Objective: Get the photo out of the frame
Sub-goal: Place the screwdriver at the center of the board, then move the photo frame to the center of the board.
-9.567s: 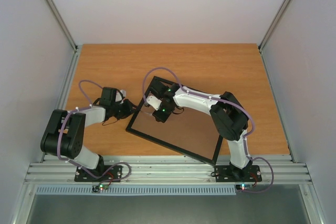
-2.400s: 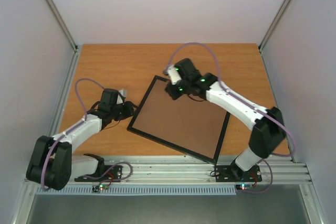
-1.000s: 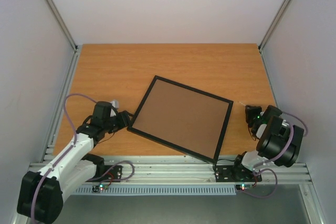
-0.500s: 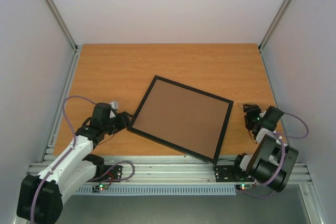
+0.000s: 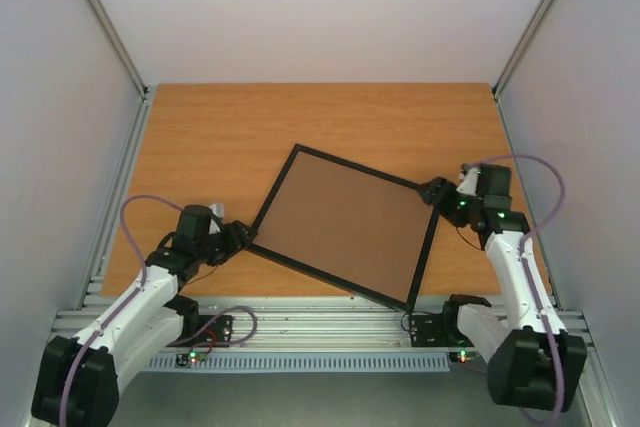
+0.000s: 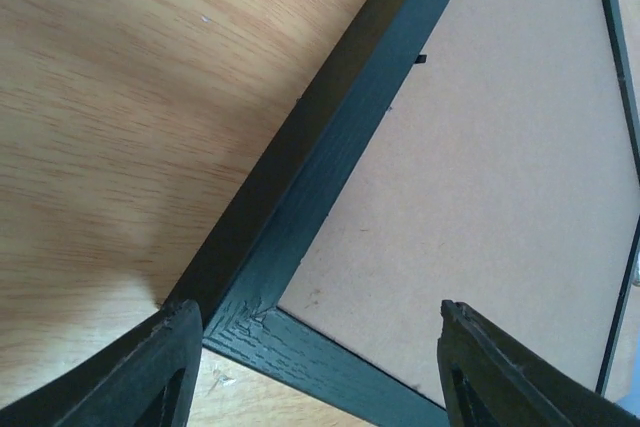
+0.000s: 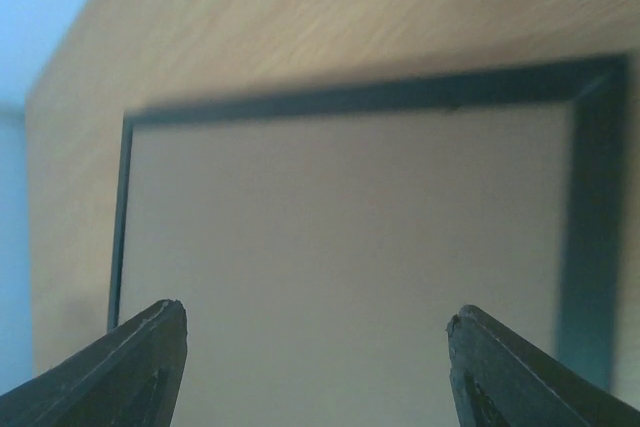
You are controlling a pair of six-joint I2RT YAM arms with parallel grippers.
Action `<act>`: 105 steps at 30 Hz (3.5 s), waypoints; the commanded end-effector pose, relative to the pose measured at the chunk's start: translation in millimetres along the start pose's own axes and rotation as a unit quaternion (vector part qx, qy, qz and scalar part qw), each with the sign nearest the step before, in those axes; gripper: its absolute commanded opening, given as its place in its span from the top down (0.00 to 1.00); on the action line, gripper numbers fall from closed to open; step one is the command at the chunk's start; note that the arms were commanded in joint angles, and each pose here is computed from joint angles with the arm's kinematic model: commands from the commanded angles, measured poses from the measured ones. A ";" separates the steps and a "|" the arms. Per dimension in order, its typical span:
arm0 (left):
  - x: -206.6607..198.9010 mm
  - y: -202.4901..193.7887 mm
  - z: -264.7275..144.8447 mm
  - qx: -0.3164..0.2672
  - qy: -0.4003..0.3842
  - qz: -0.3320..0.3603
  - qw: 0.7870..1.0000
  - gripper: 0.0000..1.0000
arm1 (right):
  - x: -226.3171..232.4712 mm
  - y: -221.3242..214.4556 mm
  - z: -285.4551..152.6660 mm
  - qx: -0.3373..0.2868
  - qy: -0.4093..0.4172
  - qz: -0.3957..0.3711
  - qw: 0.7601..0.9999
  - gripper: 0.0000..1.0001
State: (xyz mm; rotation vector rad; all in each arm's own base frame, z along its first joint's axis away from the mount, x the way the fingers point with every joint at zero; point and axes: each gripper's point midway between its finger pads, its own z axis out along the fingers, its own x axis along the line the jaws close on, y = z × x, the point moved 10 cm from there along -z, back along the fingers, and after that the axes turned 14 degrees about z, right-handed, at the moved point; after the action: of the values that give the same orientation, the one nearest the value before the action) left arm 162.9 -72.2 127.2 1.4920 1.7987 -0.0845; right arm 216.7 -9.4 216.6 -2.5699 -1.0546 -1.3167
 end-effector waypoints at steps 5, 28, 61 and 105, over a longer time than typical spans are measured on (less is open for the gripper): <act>7.6 -15.3 -4.1 -0.010 -0.003 -0.031 0.999 0.35 | 53.4 -88.4 24.0 0.193 -0.038 -0.223 0.955 0.28; 5.5 3.3 -5.0 -0.037 0.074 0.017 0.996 0.40 | 63.2 -168.8 40.5 0.195 -0.216 -0.384 0.876 0.17; -16.2 28.2 41.4 0.074 0.022 0.087 0.993 0.37 | 14.7 -49.9 110.2 0.204 -0.154 -0.045 0.966 0.14; 1.7 -5.1 18.6 0.100 0.093 0.090 0.986 0.63 | 124.6 -197.4 61.9 0.190 0.018 -0.510 0.839 0.17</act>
State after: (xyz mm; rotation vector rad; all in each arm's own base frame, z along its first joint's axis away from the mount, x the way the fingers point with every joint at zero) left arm 169.0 -80.7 116.3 1.8097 1.8357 -0.0434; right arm 195.3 215.6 215.1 -1.7331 -2.3940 -0.9017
